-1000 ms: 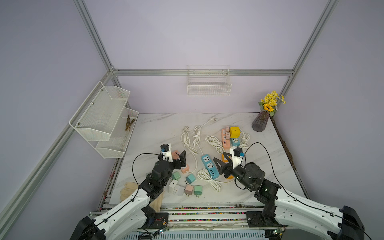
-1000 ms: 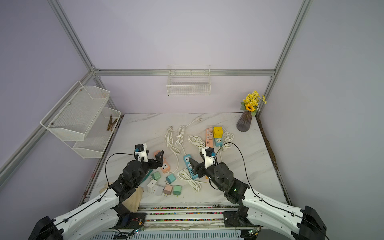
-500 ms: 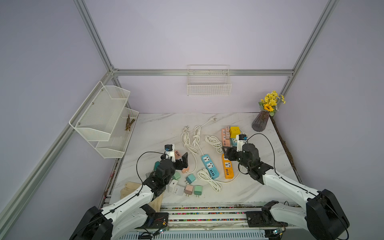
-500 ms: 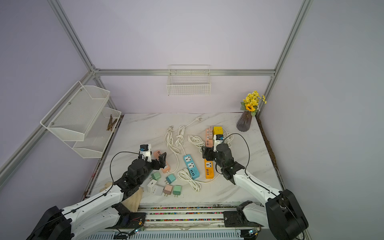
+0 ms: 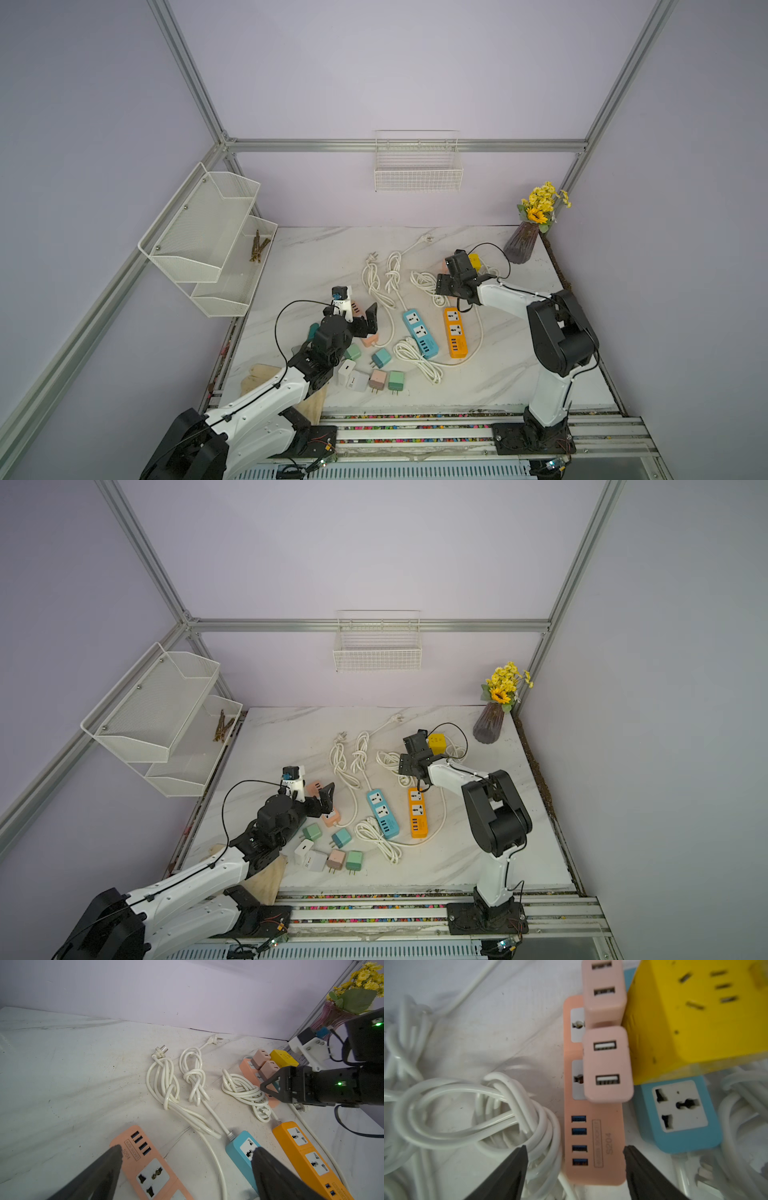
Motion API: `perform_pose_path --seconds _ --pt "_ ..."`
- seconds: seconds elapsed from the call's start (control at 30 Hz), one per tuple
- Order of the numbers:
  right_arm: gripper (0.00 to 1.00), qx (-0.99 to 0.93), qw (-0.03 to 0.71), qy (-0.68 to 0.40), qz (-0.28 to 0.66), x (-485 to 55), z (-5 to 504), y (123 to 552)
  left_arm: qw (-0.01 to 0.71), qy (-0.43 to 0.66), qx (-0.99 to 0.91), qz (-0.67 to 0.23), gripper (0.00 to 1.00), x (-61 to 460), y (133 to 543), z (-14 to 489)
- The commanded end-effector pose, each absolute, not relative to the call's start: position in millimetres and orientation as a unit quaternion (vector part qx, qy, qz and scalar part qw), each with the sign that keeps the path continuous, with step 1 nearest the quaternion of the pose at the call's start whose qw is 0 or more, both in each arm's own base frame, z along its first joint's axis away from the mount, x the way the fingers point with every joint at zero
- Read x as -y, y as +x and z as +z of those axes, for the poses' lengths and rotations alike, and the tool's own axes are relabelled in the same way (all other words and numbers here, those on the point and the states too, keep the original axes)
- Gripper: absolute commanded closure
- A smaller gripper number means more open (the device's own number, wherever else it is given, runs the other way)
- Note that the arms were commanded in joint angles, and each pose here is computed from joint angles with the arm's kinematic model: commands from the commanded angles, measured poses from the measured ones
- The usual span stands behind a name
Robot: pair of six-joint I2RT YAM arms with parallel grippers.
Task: Pull the plug off the socket
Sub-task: Move the socket to the center of the board.
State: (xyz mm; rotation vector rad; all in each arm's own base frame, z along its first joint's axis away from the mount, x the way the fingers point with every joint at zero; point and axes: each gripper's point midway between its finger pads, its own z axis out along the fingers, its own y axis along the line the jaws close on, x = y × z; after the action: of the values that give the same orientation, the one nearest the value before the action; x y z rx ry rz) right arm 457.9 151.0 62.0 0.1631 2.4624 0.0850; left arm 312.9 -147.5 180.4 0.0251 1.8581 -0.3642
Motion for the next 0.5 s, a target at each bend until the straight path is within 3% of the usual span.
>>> perform_pose_path --seconds 0.0,0.47 --pt "0.22 -0.949 0.307 0.069 -0.028 -128 56 455 0.612 0.006 -0.773 -0.164 0.00 146 316 208" --pt "0.31 -0.961 0.270 0.052 -0.010 -136 33 470 0.615 0.004 -0.772 -0.162 0.00 144 315 208"
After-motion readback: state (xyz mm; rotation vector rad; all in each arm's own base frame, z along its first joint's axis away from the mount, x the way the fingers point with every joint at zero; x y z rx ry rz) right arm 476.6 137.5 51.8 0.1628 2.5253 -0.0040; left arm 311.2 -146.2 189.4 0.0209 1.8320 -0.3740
